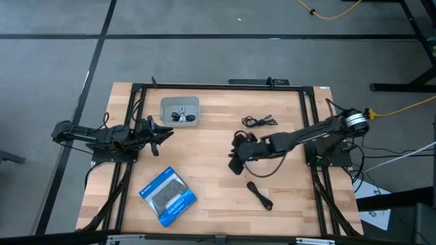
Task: Pick and place USB-C Cables
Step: Put the light blue charger cable into the white bin
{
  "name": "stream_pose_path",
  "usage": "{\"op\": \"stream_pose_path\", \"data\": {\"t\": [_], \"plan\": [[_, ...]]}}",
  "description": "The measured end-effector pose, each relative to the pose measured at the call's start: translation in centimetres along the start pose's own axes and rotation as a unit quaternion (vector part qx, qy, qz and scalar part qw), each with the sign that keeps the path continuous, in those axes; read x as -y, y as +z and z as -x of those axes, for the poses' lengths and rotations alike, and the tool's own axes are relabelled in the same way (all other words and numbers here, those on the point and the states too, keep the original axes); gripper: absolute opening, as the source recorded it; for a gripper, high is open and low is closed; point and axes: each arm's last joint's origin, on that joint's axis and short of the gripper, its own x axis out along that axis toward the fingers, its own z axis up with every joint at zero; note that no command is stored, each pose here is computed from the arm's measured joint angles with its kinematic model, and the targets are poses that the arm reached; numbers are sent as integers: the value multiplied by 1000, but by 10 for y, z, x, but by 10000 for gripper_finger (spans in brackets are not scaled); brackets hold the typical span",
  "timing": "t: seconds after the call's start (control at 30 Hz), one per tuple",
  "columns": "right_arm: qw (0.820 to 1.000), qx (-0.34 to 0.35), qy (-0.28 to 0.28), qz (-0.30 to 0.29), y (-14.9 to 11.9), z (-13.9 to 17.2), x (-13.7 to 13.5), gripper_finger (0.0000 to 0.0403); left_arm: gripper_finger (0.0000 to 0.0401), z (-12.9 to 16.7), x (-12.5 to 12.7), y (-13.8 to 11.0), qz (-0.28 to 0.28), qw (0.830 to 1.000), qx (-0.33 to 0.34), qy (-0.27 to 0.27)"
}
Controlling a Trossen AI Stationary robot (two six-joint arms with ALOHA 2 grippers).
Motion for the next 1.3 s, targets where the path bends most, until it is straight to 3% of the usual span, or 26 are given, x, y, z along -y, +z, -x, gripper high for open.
{"op": "stream_pose_path", "data": {"t": [0.17,0.3,0.53,0.9,1.17,1.3], "plan": [[989,-83,-122,-7,5,-6,-9,108,86,0,0,0,0,1000,0,0],[978,-124,-164,-27,-5,-16,-10,112,86,0,0,0,0,1000,0,0],[965,-208,-146,-58,-29,-37,-11,123,86,0,0,0,0,1000,0,0],[965,-195,-172,-32,-42,-40,-7,124,86,0,0,0,0,1000,0,0],[967,-207,-138,-55,-61,-52,2,123,86,0,0,0,0,1000,0,0],[965,-203,-149,-74,-61,-52,4,87,86,0,0,0,0,1000,0,0]]}}
